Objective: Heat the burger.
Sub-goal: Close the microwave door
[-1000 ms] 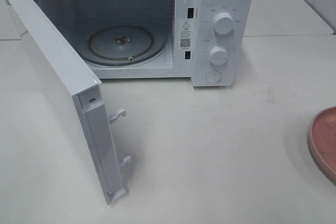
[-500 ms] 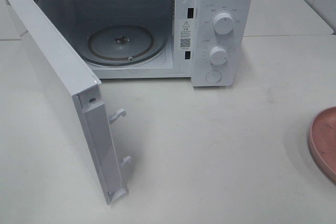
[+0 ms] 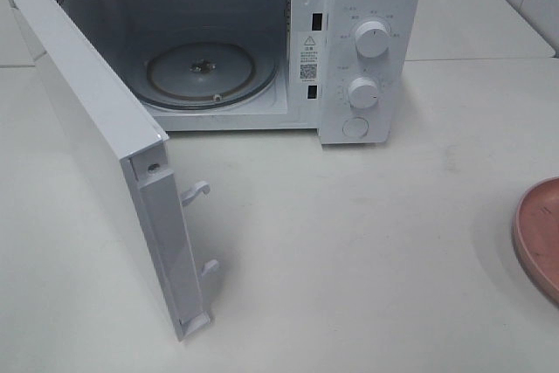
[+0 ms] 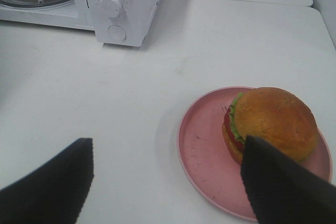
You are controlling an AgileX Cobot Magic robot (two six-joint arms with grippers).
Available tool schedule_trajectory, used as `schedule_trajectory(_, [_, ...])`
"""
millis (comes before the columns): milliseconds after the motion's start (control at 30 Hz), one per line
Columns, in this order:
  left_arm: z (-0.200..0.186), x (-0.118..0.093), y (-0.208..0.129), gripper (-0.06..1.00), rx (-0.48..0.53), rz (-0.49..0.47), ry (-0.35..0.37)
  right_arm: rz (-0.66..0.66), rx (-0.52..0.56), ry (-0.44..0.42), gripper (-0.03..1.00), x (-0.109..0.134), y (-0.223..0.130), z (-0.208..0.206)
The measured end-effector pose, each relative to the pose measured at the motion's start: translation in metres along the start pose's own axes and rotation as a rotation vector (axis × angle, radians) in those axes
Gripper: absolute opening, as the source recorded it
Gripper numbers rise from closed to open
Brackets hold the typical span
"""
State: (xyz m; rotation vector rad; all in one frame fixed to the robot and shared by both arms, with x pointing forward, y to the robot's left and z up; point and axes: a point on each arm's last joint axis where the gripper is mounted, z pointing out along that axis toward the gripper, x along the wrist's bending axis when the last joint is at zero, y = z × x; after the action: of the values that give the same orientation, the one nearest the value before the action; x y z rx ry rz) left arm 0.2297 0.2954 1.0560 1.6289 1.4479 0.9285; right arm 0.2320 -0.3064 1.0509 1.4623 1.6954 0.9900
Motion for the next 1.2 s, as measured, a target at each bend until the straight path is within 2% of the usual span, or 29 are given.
schedule_trajectory(1033, [0.0000,0.0002,0.0000,0.99,0.000,-0.001,0.003,-0.001,0.000,0.000,0.75,0.0000,0.0000,0.0000])
schedule_trajectory(1200, [-0.0005,-0.0003,0.0077,0.99,-0.032,-0.006,-0.007,-0.001,0.000,0.000,0.75,0.0000,0.0000,0.0000])
